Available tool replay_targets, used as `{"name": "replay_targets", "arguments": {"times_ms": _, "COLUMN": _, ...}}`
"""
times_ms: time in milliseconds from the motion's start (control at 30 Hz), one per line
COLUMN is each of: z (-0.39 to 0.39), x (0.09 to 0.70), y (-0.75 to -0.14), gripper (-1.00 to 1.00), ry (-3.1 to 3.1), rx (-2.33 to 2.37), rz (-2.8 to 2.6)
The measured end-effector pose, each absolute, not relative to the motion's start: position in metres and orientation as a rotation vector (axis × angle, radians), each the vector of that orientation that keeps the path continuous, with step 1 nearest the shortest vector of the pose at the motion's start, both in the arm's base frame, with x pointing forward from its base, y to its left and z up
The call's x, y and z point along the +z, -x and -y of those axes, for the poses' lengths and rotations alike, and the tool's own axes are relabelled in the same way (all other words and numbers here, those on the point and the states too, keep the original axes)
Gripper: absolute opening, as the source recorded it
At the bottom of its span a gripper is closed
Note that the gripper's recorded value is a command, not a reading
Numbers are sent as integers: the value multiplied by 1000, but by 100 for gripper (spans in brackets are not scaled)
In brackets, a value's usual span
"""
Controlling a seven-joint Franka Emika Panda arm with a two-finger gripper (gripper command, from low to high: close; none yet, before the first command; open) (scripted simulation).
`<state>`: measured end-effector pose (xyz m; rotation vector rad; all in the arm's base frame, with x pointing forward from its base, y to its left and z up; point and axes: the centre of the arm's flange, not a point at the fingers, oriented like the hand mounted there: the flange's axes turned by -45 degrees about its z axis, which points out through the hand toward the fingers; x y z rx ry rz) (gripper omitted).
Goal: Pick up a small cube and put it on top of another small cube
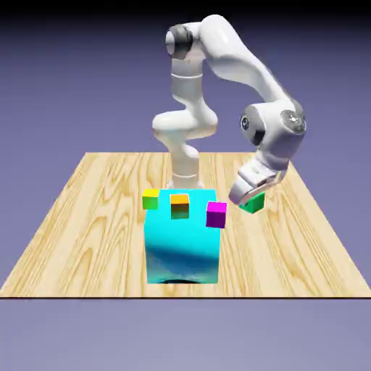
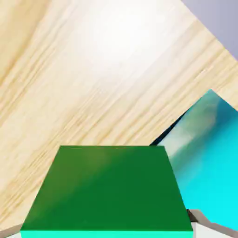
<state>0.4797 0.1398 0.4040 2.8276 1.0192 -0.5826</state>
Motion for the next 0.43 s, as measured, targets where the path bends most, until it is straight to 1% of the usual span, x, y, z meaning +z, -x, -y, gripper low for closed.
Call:
{"name": "replay_targets", "arguments": {"times_ms": 33, "z": -112, "x": 419, "y": -484, "gripper": -100, "ry": -2844, "rx": -582, "rz": -965}}
{"name": "replay_targets", "arguments": {"times_ms": 100, "z": -26, "x": 449, "y": -490, "gripper": -100, "ry": -2912, "rx": -590, "rz": -771}}
{"name": "replay_targets", "arguments": {"times_ms": 133, "z": -2, "x": 452, "y": -489, "gripper": -100, "ry": -2920, "rx": -591, "rz": -675}}
{"name": "replay_targets", "arguments": {"times_ms": 167, "z": -12, "x": 452, "y": -489, "gripper": -100, "ry": -2909, "rx": -589, "rz": -704}}
{"name": "replay_targets", "arguments": {"times_ms": 300, "z": 0, "x": 396, "y": -475, "gripper": -100, "ry": -2913, "rx": -590, "rz": -693}}
{"name": "replay_targets", "arguments": {"times_ms": 333, "z": 0, "x": 386, "y": -472, "gripper": 100, "ry": -2913, "rx": -589, "rz": -695}}
{"name": "replay_targets", "arguments": {"times_ms": 400, "z": 0, "x": 386, "y": -472, "gripper": 100, "ry": -2910, "rx": -589, "rz": -696}}
{"name": "replay_targets", "arguments": {"times_ms": 433, "z": -3, "x": 399, "y": -477, "gripper": 100, "ry": -2908, "rx": -589, "rz": -698}}
